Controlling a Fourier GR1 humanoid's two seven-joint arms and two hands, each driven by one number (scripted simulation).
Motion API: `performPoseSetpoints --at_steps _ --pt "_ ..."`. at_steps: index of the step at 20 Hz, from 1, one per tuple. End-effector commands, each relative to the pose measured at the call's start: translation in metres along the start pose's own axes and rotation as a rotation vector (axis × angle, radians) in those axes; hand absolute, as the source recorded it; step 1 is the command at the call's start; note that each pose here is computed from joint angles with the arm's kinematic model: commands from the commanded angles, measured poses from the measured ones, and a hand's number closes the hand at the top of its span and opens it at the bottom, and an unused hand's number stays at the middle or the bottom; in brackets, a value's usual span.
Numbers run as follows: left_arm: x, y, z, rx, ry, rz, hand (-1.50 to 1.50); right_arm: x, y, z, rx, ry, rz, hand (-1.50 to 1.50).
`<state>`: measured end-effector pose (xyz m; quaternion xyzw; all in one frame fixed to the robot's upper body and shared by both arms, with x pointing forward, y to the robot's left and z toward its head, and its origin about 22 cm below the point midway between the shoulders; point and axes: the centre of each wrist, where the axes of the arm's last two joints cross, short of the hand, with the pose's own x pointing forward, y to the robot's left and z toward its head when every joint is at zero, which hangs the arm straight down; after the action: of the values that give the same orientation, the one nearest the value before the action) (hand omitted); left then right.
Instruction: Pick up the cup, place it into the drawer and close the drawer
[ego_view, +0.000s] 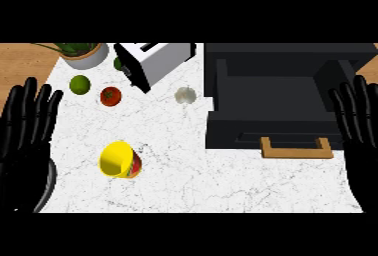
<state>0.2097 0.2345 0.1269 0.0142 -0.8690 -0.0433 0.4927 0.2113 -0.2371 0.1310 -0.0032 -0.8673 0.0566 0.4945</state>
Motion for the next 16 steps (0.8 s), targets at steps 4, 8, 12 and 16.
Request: performPoseSetpoints --at_steps 4,8,12,16 --pt "0.007 0.008 -0.004 -0.256 -0.037 0.156 -1.50 -0.006 -0.001 -0.005 -0.003 0.035 -0.008 -1.50" --pt "-0.016 -0.008 0.016 -0.363 0.084 0.411 -1.50 -0.009 0.013 -0.005 0.065 0.083 -0.126 -1.50" --pt "-0.026 0.013 0.010 -0.371 0.103 0.419 -1.50 -0.013 0.020 -0.001 0.038 0.092 -0.137 -1.50" --pt "-0.012 0.018 0.001 -0.371 0.108 0.415 -1.50 -0.003 0.010 0.003 0.038 0.093 -0.107 -1.50"
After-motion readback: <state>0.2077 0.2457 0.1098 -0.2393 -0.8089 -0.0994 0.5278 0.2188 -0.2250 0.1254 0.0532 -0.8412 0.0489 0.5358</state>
